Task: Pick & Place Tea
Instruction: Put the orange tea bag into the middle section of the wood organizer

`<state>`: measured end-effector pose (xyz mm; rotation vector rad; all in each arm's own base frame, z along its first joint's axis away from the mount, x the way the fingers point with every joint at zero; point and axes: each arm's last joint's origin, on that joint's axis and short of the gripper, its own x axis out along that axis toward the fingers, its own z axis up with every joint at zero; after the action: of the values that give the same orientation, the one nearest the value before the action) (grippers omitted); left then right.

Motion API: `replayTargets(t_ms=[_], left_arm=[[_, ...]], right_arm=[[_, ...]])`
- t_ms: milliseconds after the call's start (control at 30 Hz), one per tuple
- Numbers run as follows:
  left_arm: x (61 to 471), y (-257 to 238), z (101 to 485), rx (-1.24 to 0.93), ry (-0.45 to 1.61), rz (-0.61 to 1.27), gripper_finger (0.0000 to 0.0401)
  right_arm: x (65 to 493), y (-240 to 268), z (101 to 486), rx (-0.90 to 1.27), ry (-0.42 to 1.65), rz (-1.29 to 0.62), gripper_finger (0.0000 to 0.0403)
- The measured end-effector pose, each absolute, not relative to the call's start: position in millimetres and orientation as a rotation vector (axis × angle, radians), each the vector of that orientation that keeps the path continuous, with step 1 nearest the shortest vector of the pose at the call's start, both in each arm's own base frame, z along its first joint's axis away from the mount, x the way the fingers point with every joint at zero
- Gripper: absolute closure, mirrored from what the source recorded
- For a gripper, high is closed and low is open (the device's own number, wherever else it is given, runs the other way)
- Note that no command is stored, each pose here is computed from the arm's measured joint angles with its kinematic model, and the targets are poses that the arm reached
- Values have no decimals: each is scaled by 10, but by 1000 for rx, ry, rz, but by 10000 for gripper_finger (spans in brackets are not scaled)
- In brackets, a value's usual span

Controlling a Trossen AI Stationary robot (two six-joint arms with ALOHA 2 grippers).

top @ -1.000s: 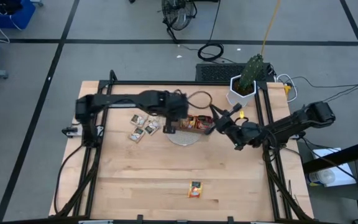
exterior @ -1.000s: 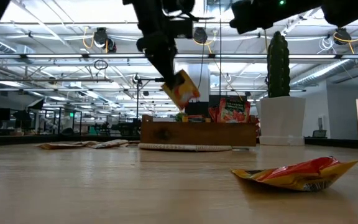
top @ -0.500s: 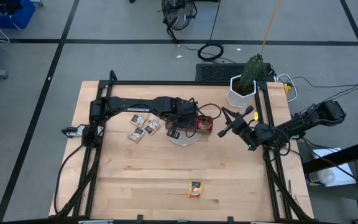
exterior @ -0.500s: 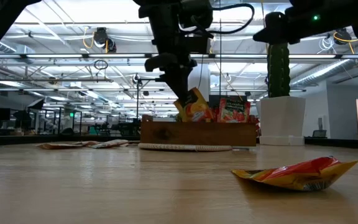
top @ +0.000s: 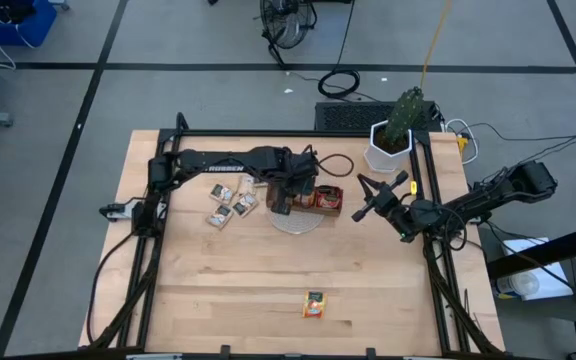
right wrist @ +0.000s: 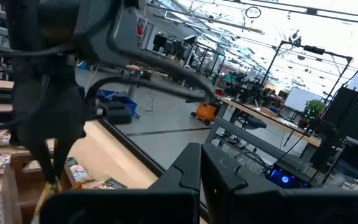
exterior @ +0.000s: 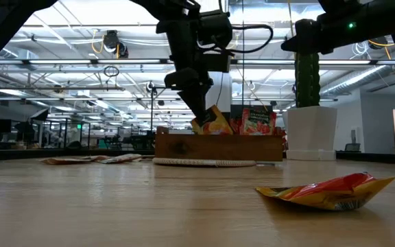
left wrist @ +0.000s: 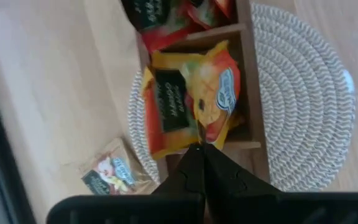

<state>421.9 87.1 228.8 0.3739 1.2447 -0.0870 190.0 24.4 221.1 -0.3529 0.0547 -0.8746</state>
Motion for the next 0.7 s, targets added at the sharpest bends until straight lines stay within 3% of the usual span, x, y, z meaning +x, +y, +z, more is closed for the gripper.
replayTargets(t_ms=[700], left_arm=[[4297, 871, 2185, 430, 1260, 29, 396]], right_arm=[[1900, 245, 2210, -329, 44, -874, 403]])
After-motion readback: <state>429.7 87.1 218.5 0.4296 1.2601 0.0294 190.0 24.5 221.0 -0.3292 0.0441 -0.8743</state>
